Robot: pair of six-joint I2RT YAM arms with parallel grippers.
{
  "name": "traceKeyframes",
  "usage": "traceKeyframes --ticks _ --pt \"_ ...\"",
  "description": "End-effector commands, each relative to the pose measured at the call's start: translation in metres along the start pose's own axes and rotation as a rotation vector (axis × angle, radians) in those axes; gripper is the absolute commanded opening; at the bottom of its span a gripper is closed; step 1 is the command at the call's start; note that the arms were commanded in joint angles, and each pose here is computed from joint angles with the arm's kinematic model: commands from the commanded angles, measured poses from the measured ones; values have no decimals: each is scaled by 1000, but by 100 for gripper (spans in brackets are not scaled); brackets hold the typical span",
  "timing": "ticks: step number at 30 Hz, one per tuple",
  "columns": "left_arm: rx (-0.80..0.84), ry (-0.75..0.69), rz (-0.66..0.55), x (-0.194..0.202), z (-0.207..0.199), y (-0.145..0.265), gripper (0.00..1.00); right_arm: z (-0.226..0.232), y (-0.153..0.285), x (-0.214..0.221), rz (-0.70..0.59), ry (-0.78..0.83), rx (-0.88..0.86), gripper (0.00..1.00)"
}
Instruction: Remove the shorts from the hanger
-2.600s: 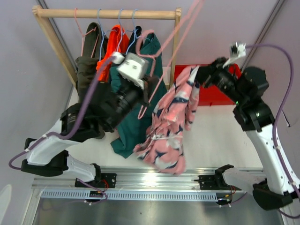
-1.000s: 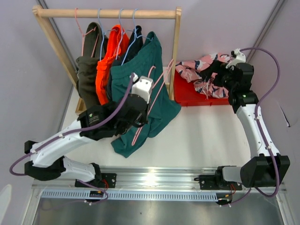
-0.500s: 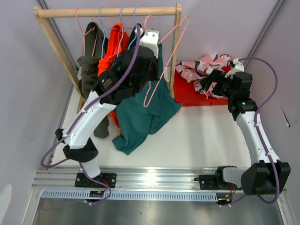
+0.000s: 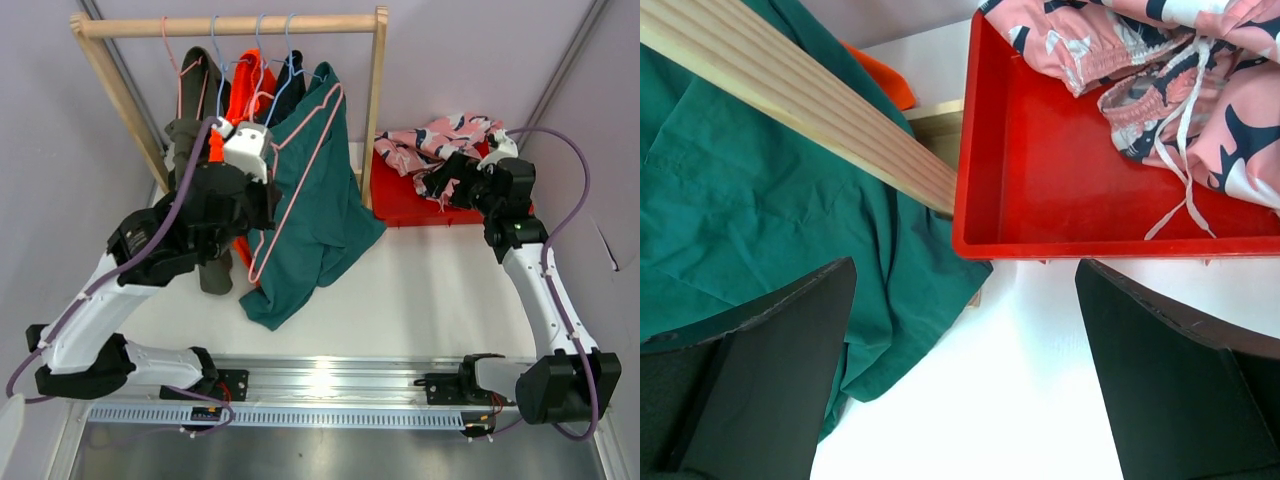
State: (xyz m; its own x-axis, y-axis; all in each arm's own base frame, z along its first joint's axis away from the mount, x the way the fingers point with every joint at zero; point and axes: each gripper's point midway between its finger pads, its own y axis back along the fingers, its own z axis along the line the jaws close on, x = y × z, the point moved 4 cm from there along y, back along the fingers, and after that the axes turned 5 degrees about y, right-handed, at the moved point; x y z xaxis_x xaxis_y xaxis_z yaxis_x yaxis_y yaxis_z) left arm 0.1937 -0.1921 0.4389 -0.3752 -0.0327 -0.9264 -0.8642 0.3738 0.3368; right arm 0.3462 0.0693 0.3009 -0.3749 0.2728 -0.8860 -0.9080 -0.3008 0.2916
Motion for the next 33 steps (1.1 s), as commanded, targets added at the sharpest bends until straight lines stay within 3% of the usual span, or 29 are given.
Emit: traceKeyframes --ticks 1,8,12,13,16,18,24,33 --pt "-22 20 -52 -13 -5 -10 0 10 9 -13 -62 2 -30 99" --pt "-80 -34 -119 -55 -24 -71 0 12 19 -12 -64 20 -23 99" --pt "-71 20 -262 -117 -27 -84 0 11 25 -9 -60 24 -15 99" --pt "-93 1 -251 -115 -26 -107 0 13 27 -8 -62 25 -25 99" --pt "-69 18 -322 -132 -29 -123 0 15 30 -4 -64 14 -38 99" --pt "-43 39 -423 -150 -35 -125 0 15 30 -1 -61 9 -42 99" --pt "-25 -30 -439 -150 -48 -169 0 17 34 0 -66 3 -54 99" --pt "-15 48 -473 -151 -39 -217 0 23 38 7 -59 9 -75 99"
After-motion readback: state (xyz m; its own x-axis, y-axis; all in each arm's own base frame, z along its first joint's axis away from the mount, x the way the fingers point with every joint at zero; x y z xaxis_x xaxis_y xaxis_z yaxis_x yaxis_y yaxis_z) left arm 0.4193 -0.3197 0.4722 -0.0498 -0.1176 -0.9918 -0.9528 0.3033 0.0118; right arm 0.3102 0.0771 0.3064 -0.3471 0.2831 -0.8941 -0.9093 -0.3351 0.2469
